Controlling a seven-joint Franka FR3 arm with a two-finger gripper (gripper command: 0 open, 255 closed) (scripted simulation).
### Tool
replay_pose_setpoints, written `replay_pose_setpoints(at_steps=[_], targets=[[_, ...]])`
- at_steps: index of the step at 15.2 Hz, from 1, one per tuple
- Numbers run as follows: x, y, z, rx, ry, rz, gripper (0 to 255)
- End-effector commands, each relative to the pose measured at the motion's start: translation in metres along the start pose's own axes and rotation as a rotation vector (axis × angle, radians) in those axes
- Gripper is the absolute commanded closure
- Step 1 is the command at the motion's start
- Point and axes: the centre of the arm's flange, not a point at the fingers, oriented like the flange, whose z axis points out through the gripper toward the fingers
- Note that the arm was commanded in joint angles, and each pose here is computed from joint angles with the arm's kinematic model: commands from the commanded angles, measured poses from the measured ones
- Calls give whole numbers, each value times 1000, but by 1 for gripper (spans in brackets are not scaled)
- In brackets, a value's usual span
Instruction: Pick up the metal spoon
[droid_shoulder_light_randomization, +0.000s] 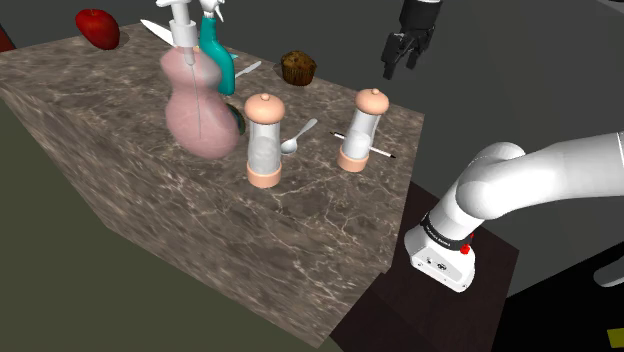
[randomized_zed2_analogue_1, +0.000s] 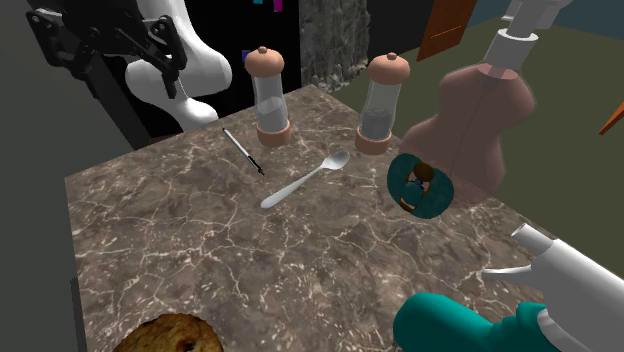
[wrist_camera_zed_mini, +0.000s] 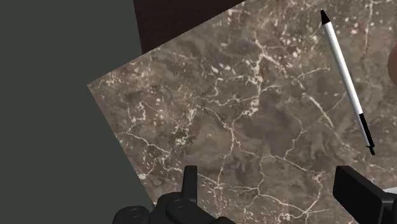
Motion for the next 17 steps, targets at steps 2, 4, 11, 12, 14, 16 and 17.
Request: replay_pose_setpoints(at_steps=[2, 4, 11, 12, 14, 16, 17], targets=[[-1, -9, 6, 15, -6, 53, 0], [-3, -29, 16, 46, -18, 158, 0], [8, -97, 49, 152, -59, 528, 0], [11, -107, 54, 167, -65, 581, 0], [19, -125, 62, 197, -76, 686, 0], [29, -143, 69, 228, -88, 792, 0], [35, -152, 73, 243, -94, 845, 0]])
